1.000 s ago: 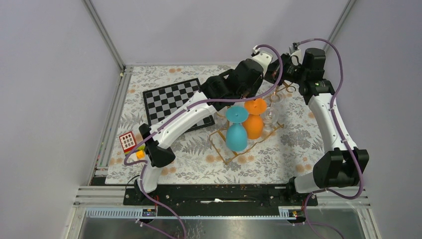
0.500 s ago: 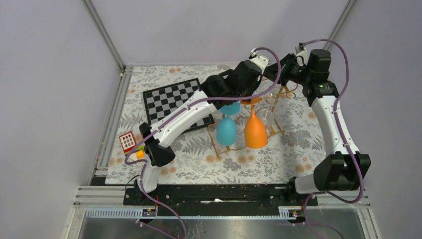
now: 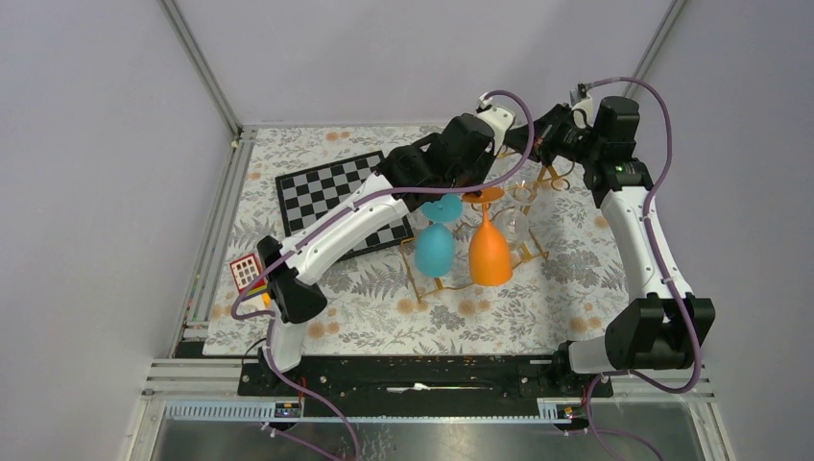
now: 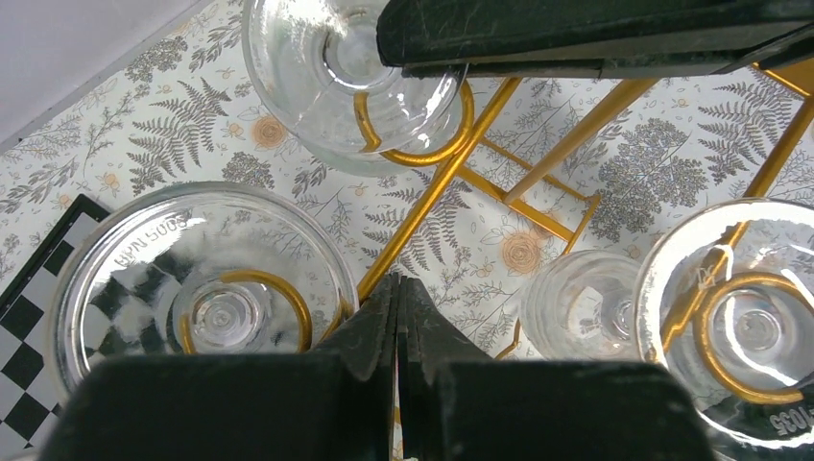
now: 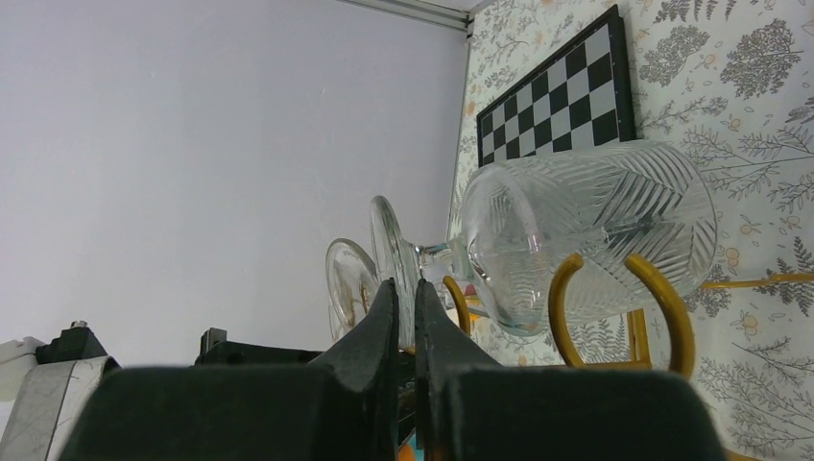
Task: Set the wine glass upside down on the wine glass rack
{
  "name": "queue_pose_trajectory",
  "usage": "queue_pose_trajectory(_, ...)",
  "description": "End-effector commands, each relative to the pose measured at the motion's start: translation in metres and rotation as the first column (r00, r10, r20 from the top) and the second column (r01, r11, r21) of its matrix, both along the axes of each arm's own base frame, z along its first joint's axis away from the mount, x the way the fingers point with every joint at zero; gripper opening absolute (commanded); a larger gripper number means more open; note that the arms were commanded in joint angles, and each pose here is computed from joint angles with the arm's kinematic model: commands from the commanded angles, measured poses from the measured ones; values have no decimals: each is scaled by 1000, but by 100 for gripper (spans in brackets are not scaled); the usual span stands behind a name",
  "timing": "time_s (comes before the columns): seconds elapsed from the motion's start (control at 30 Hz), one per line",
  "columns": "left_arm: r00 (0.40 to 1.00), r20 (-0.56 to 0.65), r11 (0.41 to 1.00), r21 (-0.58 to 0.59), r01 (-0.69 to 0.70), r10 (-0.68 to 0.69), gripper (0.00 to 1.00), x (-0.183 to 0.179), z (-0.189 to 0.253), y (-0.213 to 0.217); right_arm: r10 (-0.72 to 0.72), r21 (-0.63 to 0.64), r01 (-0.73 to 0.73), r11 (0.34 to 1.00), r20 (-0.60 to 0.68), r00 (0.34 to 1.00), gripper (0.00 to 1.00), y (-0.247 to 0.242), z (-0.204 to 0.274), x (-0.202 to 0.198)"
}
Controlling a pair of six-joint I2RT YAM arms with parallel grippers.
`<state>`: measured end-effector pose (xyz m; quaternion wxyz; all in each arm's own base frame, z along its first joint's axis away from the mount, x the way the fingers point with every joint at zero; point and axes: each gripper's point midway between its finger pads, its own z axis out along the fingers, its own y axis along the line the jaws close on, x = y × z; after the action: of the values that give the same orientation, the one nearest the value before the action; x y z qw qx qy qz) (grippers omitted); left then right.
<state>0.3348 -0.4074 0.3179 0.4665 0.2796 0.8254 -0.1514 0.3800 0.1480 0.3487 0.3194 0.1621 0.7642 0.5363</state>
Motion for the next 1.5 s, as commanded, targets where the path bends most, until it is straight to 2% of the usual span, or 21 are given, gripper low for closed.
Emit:
queue_pose_trajectory(0.0,959,159,972,-67,-226,234,0,54,55,67,108,60,-97,993,-205,973,0,6,-38,-34)
queue_pose_trajectory(0.53,976,136,978,-146,-150,170,0,35,66,56,85,158,-56,986,-184,979,0,8,-24,-15)
queue_pose_trajectory(0.87,993,109,977,-213,-28,52,0,18,74,37,75,165,-47,985,-169,983,0,7,-16,-5)
queue_pose_trajectory(1.17,993,107,940,-329,90,-57,0,-1,93,20,89,184,-65,981,-123,988,0,9,-1,7)
queue_pose_trajectory(1.47,984,120,894,-414,169,-131,0,-18,111,11,108,212,-105,972,-4,994,0,11,27,16)
